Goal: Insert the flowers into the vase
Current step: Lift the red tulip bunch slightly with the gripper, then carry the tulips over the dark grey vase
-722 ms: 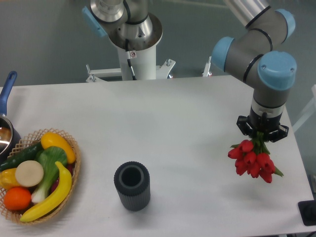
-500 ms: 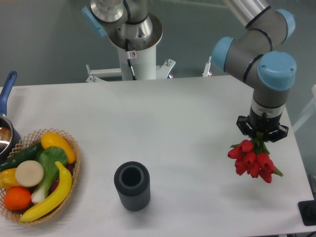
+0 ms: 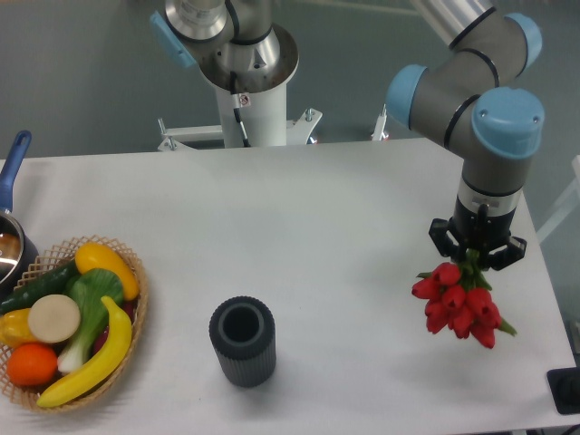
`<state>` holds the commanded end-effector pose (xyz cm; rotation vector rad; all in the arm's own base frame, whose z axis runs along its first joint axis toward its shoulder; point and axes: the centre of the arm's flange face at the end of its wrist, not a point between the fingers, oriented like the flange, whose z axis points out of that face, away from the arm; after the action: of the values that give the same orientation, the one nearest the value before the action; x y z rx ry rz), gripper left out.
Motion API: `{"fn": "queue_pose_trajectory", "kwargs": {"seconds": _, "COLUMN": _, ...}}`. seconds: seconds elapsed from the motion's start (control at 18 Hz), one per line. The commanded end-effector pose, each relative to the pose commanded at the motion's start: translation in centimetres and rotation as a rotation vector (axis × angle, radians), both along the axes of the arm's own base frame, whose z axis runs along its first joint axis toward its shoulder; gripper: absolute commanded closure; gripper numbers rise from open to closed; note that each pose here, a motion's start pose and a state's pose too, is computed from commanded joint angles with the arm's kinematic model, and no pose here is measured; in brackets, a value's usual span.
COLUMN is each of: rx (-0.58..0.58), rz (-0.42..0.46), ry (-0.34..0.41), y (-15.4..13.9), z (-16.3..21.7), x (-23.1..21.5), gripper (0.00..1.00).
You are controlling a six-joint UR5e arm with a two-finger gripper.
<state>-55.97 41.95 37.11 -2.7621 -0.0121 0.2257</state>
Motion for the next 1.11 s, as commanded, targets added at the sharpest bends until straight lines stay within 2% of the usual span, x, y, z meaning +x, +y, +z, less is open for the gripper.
{"fn": "queue_pose_trajectory", "kwargs": {"seconds": 0.11, "rx": 0.120, "rz": 0.004, "ry": -0.039, "y": 1.1, "z": 1.8, "x": 0.4, "gripper": 1.00}}
{"fn": "queue_pose_trajectory", "kwargs": {"seconds": 0.39, "rx": 0.460, "rz": -0.068, "ry": -0.204, "y": 3.9, "z": 4.6, "x": 1.7, "gripper": 1.00}}
{"fn": "queue_pose_trajectory", "kwargs": {"seconds": 0.78, "rx": 0.699, "rz": -0.168, "ry": -0.233, "y": 5.3, "z": 9.4, "x": 3.4, "gripper": 1.00}}
{"fn": "queue_pose_trajectory", "kwargs": {"seconds": 1.11, "rx": 0.826, "rz": -0.268, "ry": -0.255, "y": 6.5, "z": 11.4, "x": 5.2, "gripper": 1.00}}
